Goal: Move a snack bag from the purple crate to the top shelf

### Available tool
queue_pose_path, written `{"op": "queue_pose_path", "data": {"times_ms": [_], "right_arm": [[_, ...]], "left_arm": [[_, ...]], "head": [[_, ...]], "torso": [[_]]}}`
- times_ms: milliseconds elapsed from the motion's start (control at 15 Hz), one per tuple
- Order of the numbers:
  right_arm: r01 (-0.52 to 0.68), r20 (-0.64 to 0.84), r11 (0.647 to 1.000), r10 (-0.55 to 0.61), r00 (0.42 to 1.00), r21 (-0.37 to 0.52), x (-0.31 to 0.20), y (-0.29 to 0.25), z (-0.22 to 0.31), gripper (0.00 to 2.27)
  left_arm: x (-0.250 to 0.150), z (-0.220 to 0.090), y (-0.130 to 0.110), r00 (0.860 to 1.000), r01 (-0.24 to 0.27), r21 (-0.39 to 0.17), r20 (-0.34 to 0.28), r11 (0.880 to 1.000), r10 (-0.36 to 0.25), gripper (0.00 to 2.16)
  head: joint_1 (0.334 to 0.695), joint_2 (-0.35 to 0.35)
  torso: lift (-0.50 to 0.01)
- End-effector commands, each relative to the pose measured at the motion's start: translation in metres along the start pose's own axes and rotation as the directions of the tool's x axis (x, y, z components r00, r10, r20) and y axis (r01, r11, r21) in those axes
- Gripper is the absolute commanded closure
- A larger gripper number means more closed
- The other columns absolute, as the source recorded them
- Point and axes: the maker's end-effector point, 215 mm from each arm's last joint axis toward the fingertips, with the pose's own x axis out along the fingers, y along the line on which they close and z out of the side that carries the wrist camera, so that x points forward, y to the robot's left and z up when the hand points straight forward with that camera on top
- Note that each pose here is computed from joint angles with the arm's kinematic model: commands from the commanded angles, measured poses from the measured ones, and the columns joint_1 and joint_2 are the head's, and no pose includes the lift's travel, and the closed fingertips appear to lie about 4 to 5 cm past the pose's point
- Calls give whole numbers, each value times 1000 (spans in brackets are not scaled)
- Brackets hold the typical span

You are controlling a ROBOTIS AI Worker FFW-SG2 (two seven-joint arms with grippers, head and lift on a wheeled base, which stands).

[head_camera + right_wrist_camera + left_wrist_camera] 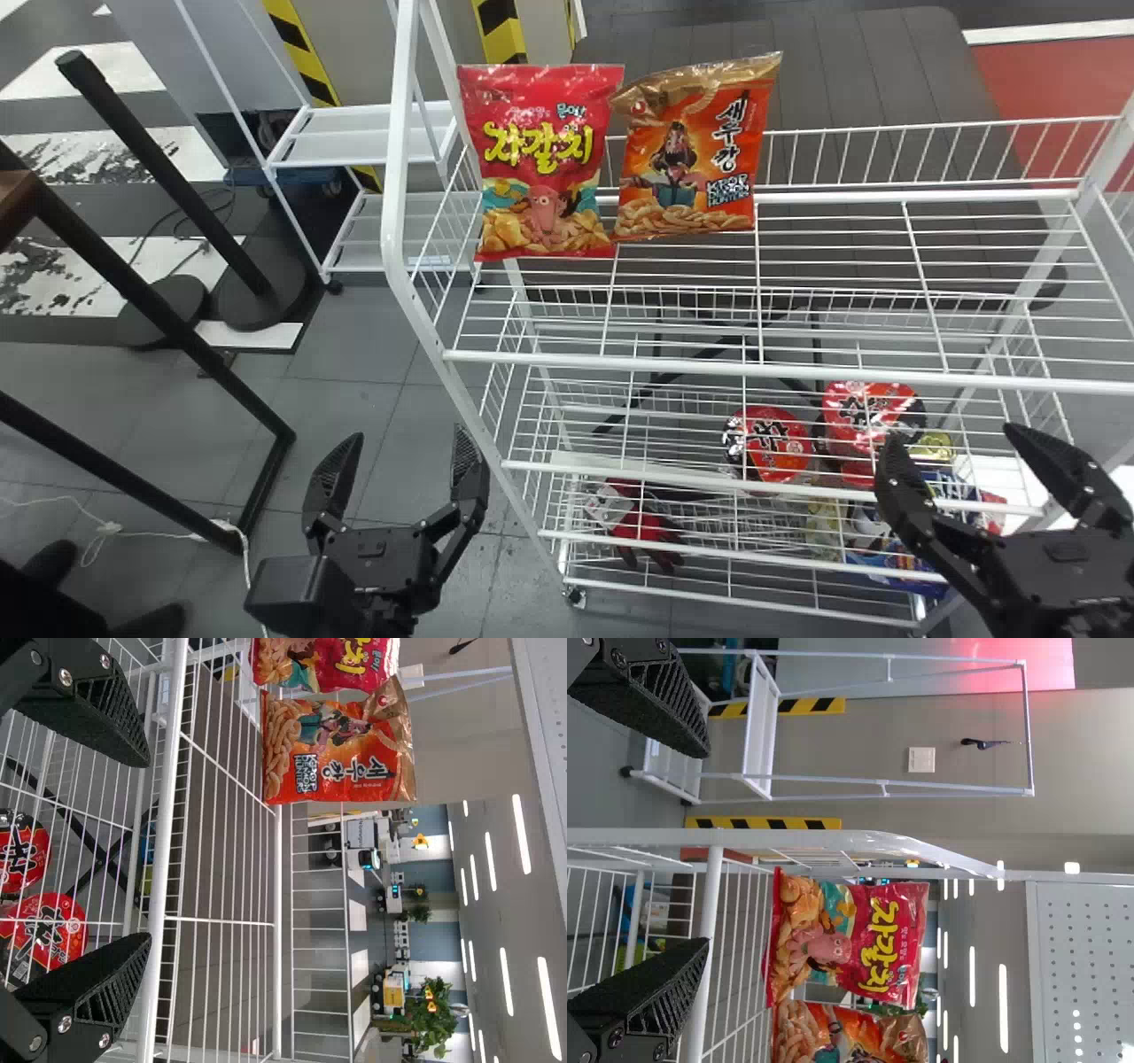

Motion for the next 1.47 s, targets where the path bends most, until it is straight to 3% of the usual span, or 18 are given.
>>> {"op": "queue_pose_path", "data": {"times_ms": [0,1400], "right_arm": [[-2,-1,1000,2,1000,-3,0,0,0,127],[-17,-25,1000,17,1000,-19,2,6,-9,127]], "left_arm": [[0,0,0,1000,0,0,0,1000,0,49],[1,-8,-2,1000,4,1,-11,1000,-4,56]], "head": [[695,209],[695,221]], "torso": [[-36],[-120]]}}
